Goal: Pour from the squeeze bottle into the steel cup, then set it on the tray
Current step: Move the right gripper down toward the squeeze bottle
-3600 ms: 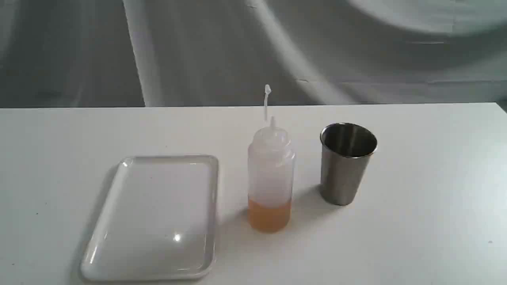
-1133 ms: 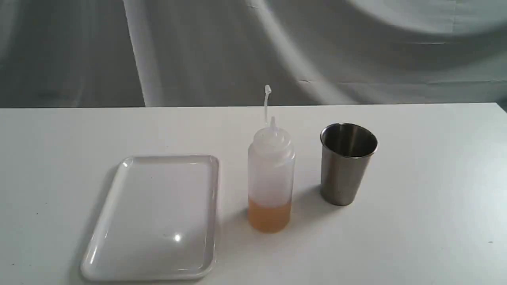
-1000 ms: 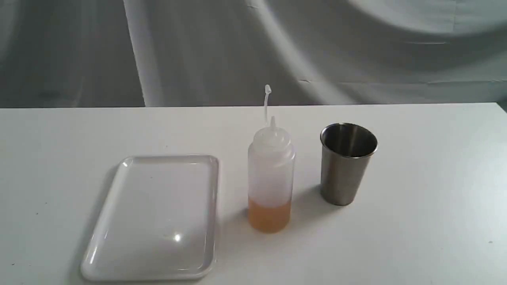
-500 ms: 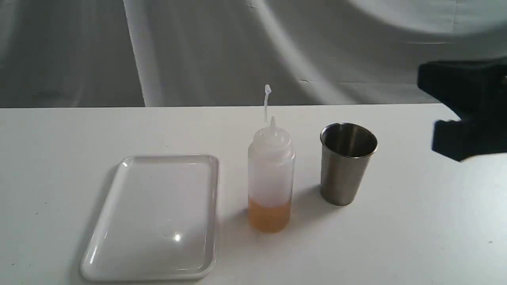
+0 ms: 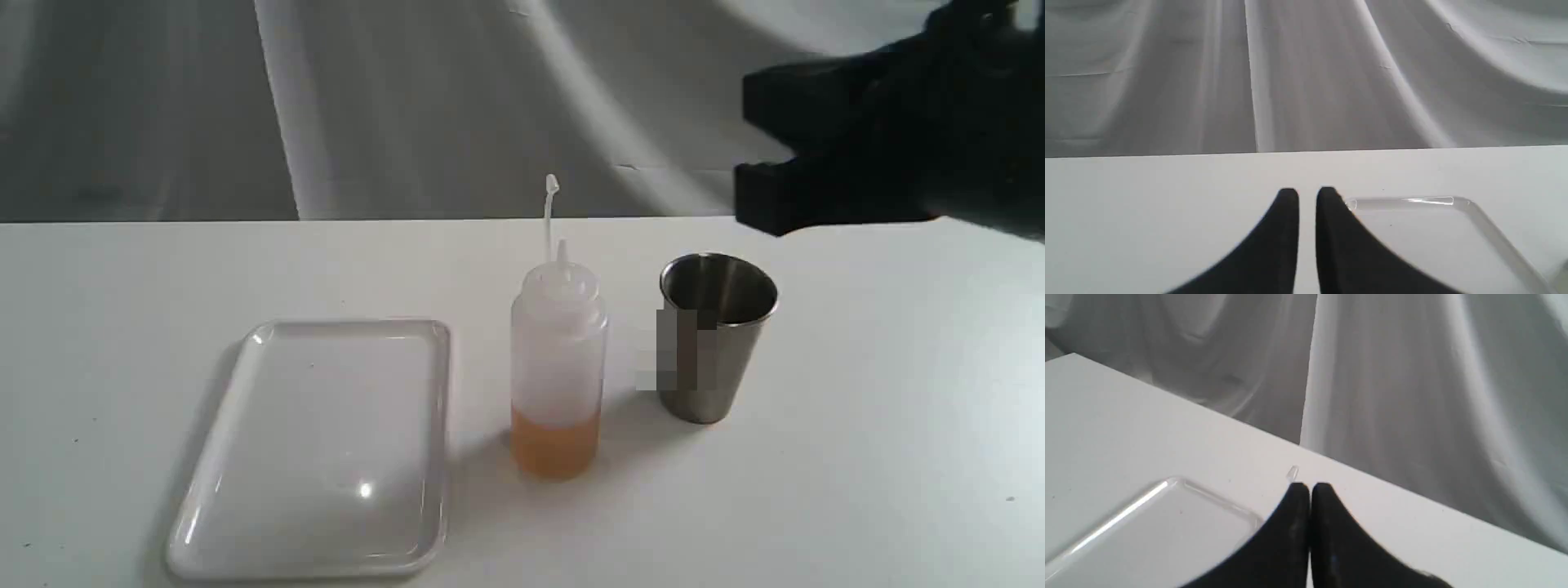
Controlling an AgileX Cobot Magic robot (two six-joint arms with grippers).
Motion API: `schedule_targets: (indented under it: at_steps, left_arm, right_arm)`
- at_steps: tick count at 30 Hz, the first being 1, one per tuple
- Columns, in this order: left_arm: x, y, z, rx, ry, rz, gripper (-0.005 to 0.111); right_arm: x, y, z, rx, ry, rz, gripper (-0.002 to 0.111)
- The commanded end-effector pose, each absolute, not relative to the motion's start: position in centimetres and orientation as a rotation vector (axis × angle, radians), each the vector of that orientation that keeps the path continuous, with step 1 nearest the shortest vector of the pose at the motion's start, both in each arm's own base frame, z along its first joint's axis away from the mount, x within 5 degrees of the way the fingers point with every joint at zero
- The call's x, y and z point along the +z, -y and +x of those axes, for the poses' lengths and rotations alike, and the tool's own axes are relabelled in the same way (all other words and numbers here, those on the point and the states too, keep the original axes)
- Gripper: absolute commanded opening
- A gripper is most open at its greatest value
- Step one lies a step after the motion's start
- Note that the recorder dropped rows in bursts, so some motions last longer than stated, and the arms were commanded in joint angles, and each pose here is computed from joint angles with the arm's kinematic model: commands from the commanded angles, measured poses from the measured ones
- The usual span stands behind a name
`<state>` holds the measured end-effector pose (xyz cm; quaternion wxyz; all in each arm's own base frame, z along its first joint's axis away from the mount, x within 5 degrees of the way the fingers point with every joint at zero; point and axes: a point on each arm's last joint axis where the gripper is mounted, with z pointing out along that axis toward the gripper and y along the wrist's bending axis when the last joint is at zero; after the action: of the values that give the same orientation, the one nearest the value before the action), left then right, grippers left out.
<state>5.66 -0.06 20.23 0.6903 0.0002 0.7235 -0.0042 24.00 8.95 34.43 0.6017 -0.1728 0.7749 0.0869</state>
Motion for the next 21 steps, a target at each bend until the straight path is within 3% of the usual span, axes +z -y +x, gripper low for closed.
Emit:
schedule_targets:
  at_steps: [1,8,21]
  left_arm:
    - [20.1,0.1,5.6,-0.015,-1.616,-0.006,0.008]
    - [20.1,0.1,5.6,-0.015,-1.616,-0.006,0.008]
    - [20.1,0.1,5.6,-0.013,-1.616,-0.003,0.008]
  right_arm:
    - [33.1,-10.4,25.4,0.224,-1.799,-0.415,0.000]
    - [28.7,-14.1,27.1,0.306,-1.797,-0.477,0.000]
    - [19.3,-13.8,25.0,0.272,-1.895,-0.444,0.000]
